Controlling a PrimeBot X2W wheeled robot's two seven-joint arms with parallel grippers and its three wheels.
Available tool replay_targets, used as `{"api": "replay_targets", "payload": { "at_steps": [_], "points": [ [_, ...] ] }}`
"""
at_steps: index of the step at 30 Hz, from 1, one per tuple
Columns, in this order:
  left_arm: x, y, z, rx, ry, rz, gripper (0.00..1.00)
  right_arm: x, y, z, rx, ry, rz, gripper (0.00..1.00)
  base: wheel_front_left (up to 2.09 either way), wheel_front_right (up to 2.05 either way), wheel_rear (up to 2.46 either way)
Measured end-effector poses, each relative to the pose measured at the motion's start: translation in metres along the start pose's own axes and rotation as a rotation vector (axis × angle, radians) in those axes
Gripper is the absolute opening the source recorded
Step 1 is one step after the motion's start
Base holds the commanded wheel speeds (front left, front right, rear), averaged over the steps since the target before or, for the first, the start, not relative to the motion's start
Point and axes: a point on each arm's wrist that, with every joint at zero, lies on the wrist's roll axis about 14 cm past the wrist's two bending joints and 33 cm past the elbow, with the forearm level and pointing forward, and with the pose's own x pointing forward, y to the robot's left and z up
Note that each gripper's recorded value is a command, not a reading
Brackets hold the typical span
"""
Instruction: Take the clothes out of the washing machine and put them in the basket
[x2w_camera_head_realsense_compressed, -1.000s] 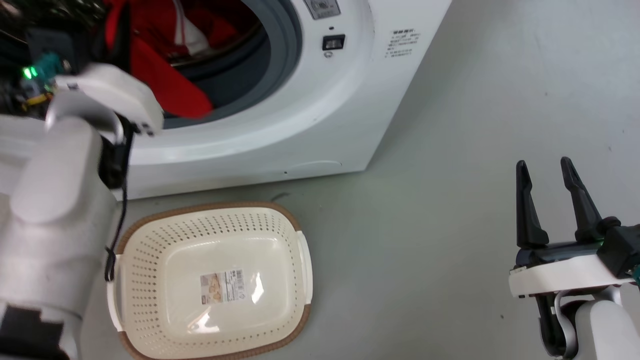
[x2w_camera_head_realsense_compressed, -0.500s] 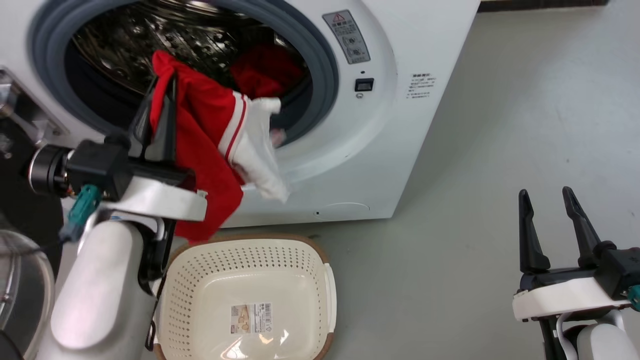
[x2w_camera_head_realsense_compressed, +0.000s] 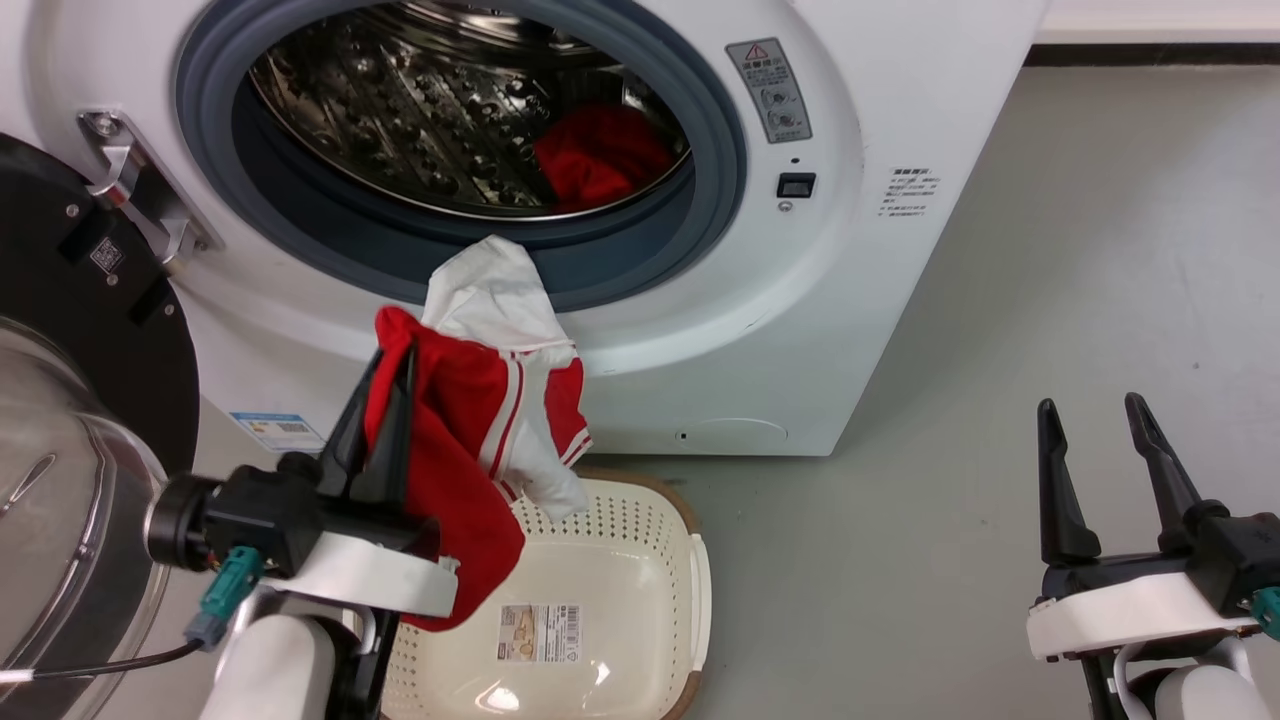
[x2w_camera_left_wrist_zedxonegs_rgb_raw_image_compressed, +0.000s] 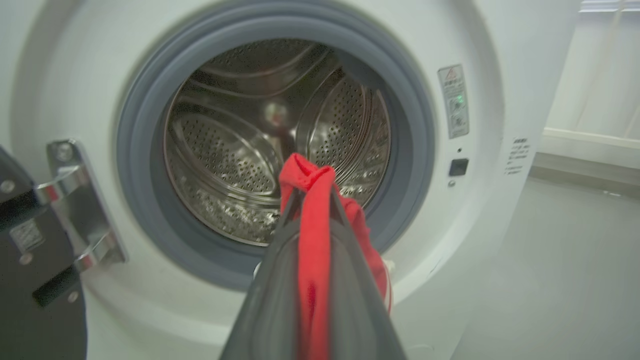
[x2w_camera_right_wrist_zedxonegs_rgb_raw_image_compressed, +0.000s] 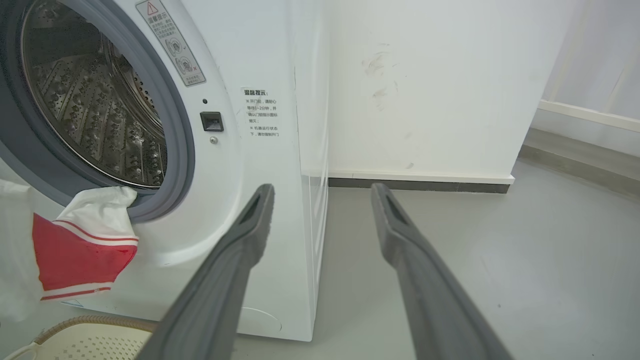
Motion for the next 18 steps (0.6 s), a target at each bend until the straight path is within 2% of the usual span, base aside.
{"api": "replay_targets", "payload": {
  "at_steps": [7, 18],
  "points": [
    [-0.026, 0.014, -0.084, -0.077, 0.250, 0.078, 0.00, 0.010, 0.004, -0.017, -0.012, 0.041, 0.015, 1.00, 0.00, 0.00, 0.00],
    [-0.053, 0.014, -0.199, -0.133, 0.595, 0.098, 0.00, 0.028, -0.002, -0.054, -0.040, 0.120, 0.009, 1.00, 0.00, 0.00, 0.00]
  ]
}}
